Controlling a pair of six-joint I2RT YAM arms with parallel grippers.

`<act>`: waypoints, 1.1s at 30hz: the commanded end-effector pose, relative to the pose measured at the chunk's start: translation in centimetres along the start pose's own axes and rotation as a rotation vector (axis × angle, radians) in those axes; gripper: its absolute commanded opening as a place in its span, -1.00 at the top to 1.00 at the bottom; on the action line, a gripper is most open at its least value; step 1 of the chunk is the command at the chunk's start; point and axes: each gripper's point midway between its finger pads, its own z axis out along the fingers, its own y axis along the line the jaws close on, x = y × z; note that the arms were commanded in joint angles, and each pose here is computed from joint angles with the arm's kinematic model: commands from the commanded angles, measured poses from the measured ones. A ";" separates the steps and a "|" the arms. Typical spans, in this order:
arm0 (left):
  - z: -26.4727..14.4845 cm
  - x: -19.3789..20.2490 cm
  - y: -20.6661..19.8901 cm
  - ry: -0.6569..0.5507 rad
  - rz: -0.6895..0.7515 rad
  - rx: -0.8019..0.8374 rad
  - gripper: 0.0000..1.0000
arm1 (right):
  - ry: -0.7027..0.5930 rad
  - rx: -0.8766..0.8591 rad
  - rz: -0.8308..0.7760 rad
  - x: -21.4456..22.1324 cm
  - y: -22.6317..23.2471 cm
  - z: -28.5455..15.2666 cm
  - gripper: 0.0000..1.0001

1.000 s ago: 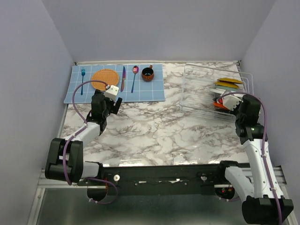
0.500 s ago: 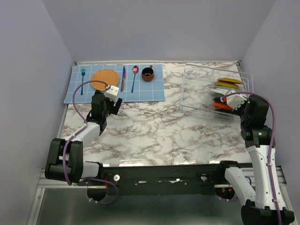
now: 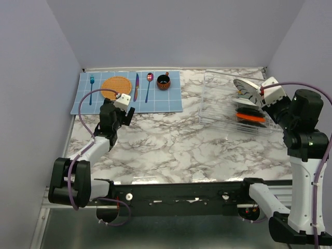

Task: Unload the plates from the dish rack
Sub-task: Unload the plate from the dish rack, then place the plate at the center of the board.

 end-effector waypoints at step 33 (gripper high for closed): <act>-8.7 -15.9 -10.2 -0.152 -0.381 1.199 -0.82 | -0.230 -1.039 0.479 -10.2 19.8 3.5 0.99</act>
